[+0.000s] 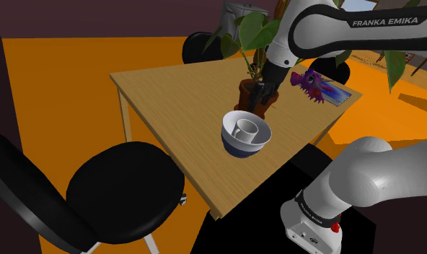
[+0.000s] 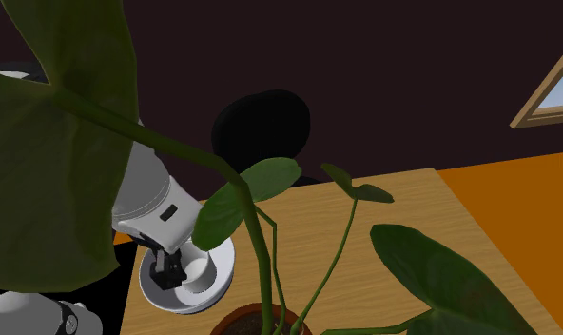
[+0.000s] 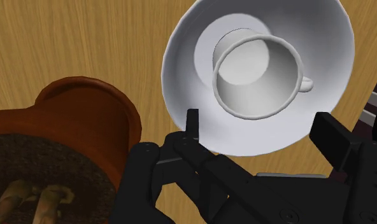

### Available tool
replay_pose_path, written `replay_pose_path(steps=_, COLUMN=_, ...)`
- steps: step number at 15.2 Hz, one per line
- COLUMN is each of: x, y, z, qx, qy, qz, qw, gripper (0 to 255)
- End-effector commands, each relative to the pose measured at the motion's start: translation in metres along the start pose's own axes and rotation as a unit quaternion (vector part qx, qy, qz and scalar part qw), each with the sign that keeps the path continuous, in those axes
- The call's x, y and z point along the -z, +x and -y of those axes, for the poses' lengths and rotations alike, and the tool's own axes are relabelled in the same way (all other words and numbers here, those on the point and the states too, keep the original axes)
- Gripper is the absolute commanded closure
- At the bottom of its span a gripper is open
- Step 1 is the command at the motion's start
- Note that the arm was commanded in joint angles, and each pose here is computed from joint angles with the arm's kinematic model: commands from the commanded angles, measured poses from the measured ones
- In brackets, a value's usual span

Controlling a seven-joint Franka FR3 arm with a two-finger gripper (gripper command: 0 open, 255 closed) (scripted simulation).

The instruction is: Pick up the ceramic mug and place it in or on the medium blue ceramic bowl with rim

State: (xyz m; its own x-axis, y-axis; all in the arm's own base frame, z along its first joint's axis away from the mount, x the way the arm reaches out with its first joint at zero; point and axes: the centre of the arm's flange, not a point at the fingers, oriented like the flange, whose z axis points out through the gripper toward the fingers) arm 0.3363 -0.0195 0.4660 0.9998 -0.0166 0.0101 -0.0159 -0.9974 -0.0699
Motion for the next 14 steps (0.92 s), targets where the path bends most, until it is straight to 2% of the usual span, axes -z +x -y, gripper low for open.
replay_pose_path(steps=1, x=0.000, y=0.000, z=0.000, qx=0.000, qy=0.000, qz=0.000, qw=1.0000, gripper=0)
replay_pose_path(steps=2, x=0.000, y=0.000, z=0.000, qx=0.000, qy=0.000, qz=0.000, qw=1.0000, gripper=0)
replay_pose_path(steps=6, x=0.050, y=0.000, z=0.000, qx=0.000, qy=0.000, qz=0.000, qw=1.0000, gripper=0)
replay_pose_path(steps=14, x=0.050, y=0.000, z=0.000, qx=0.000, qy=0.000, qz=0.000, qw=1.0000, gripper=0)
